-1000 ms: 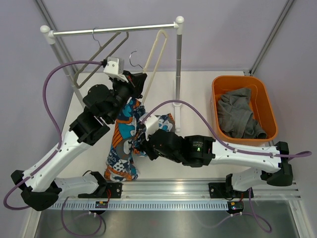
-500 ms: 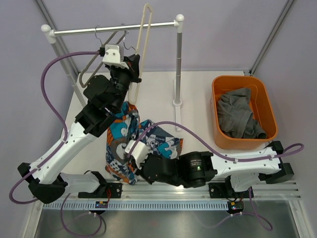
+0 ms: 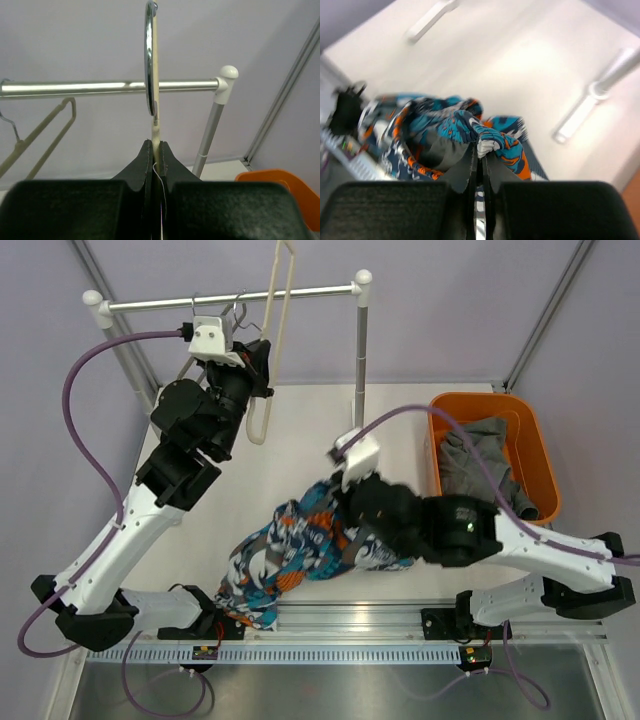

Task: Remove the shorts from the hanger

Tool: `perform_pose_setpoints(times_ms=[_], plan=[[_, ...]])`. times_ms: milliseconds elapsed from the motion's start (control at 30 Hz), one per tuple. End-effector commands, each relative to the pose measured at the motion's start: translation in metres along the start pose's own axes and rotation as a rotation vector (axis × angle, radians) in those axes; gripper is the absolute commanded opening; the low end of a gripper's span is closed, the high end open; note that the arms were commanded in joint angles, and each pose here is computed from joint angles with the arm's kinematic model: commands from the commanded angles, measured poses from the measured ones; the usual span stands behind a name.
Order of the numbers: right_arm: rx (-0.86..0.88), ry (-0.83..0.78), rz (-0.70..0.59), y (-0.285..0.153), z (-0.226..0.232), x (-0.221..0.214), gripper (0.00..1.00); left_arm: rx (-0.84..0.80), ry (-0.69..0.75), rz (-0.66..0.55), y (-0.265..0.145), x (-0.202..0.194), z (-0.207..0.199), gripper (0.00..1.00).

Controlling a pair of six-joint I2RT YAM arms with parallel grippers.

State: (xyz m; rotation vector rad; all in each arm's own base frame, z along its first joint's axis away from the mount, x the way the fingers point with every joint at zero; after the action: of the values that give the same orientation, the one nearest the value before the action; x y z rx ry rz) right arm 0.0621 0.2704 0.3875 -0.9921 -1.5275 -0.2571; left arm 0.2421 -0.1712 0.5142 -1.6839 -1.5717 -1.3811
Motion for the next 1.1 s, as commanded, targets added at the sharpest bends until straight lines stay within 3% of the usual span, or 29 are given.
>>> perform_pose_setpoints(times_ms=[0, 133, 267, 333, 500, 600, 700, 867, 1067], plan=[[-0.253, 0.169, -0.111, -0.015, -0.084, 0.032, 0.0, -0.056, -0.069, 0.061, -0.016, 0.007, -0.004, 0.0], [-0.437, 0.244, -0.164, -0.014, -0.155, 0.058, 0.0, -0.054, -0.096, 0.135, -0.029, -0.009, 0.002, 0.0], [-0.738, 0.299, -0.313, -0.046, -0.238, 0.104, 0.0, -0.058, -0.098, 0.205, -0.037, -0.023, 0.006, 0.0], [-0.844, 0.262, -0.376, -0.051, -0.259, 0.124, 0.0, -0.067, -0.106, 0.221, -0.043, -0.028, 0.008, 0.0], [-1.151, 0.29, -0.629, -0.125, -0.293, 0.169, 0.0, -0.076, -0.11, 0.262, -0.052, -0.04, 0.013, 0.0], [-1.318, 0.251, -0.645, -0.156, -0.305, 0.17, 0.0, -0.07, -0.11, 0.284, -0.057, -0.049, 0.017, 0.0], [-1.37, 0.268, -0.636, -0.166, -0.311, 0.161, 0.0, -0.074, -0.114, 0.299, -0.058, -0.056, 0.019, 0.0], [-1.405, 0.285, -0.628, -0.17, -0.318, 0.141, 0.0, -0.082, -0.118, 0.318, -0.058, -0.062, 0.018, 0.0], [-1.472, 0.279, -0.501, -0.162, -0.327, 0.114, 0.0, -0.08, -0.11, 0.321, -0.061, -0.063, 0.02, 0.0]])
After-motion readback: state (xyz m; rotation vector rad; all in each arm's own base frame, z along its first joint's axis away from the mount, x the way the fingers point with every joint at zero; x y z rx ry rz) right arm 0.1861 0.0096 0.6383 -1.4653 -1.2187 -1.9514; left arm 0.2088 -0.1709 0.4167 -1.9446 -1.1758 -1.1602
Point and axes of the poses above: each gripper's point midway between its finger pads, its own y axis out along the fingers, its own z axis along the line the jaws close on, x = y × z, the point moved 9 cm from there along -y, back along the fingers, and after that the axes turned 14 degrees about -y, right-handed, at the moved point
